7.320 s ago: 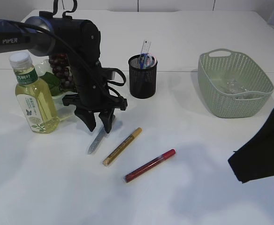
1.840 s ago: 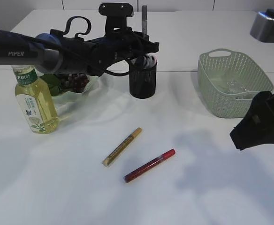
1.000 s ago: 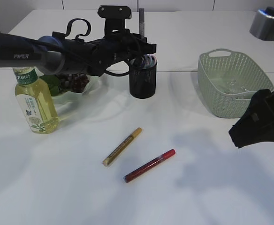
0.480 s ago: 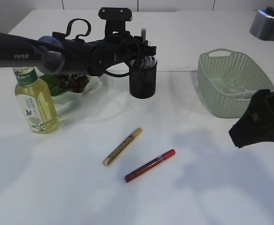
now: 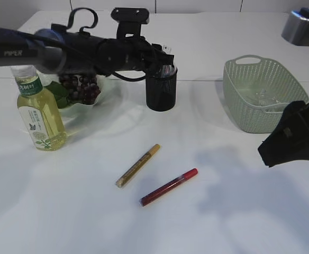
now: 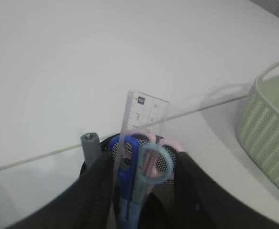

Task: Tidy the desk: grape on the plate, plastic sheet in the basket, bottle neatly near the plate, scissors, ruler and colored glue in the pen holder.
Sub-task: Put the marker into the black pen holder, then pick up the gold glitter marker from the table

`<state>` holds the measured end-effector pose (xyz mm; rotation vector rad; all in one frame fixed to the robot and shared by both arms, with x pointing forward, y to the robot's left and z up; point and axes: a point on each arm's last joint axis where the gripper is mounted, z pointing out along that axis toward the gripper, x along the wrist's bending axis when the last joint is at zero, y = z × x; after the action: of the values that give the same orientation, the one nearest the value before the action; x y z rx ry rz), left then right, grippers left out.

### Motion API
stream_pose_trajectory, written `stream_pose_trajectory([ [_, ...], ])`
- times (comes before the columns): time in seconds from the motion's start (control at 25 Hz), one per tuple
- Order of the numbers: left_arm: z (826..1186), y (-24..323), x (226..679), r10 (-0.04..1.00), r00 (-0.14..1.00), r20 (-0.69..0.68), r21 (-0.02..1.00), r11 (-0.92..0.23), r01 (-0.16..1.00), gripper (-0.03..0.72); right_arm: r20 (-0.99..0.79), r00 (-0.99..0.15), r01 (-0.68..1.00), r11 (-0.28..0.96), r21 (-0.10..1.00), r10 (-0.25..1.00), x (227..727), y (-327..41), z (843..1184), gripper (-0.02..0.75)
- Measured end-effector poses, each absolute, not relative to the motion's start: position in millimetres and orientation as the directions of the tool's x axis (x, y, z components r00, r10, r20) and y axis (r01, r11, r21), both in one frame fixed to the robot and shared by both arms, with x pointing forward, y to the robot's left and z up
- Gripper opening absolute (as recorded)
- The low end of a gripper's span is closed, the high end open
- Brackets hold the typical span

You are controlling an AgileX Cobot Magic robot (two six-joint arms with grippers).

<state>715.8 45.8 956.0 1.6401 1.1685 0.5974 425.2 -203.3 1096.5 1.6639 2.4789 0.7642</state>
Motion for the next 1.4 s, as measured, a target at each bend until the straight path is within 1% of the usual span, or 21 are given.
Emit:
stream_pose_trajectory([
  [0.2, 1001, 54, 701, 0.901, 0.423, -0.093, 0.884, -0.122, 0.452, 0.315, 0.229, -0.414, 0.855, 0.29, 0.43, 0.881, 425, -203, 1097, 0.418],
  [0.32, 1028, 62, 687, 0.907, 0.414, -0.078, 0.841, -0.163, 0.516, 0.313, 0.244, -0.412, 0.858, 0.283, 0.43, 0.878, 425, -201, 1097, 0.418],
  [0.4, 1039, 69, 675, 0.913, 0.402, -0.069, 0.782, -0.2, 0.59, 0.312, 0.257, -0.41, 0.86, 0.277, 0.429, 0.875, 424, -200, 1097, 0.418],
  [0.52, 1043, 77, 659, 0.919, 0.39, -0.06, 0.663, -0.255, 0.703, 0.305, 0.277, -0.408, 0.863, 0.269, 0.428, 0.87, 424, -199, 1098, 0.417],
  [0.68, 1033, 76, 635, 0.901, 0.429, -0.066, 0.459, -0.354, 0.815, 0.28, 0.306, -0.404, 0.87, 0.258, 0.419, 0.862, 422, -197, 1099, 0.417],
  [0.72, 1031, 73, 628, 0.891, 0.448, -0.071, 0.41, -0.384, 0.828, 0.276, 0.311, -0.403, 0.872, 0.258, 0.415, 0.861, 422, -197, 1099, 0.417],
  [0.84, 1027, 63, 611, 0.868, 0.49, -0.083, 0.304, -0.446, 0.842, 0.265, 0.33, -0.4, 0.879, 0.256, 0.401, 0.855, 420, -196, 1099, 0.418],
  [1.0, 1020, 52, 598, 0.849, 0.52, -0.093, 0.218, -0.492, 0.843, 0.259, 0.351, -0.397, 0.89, 0.262, 0.373, 0.848, 417, -195, 1098, 0.418],
  [1.24, 963, 43, 602, 0.849, 0.52, -0.092, 0.056, -0.517, 0.854, 0.258, 0.361, -0.397, 0.9, 0.281, 0.333, 0.844, 413, -195, 1097, 0.417],
  [1.4, 936, 41, 605, 0.848, 0.522, -0.089, 0.0, -0.524, 0.851, 0.258, 0.361, -0.397, 0.902, 0.285, 0.325, 0.844, 412, -195, 1097, 0.417],
])
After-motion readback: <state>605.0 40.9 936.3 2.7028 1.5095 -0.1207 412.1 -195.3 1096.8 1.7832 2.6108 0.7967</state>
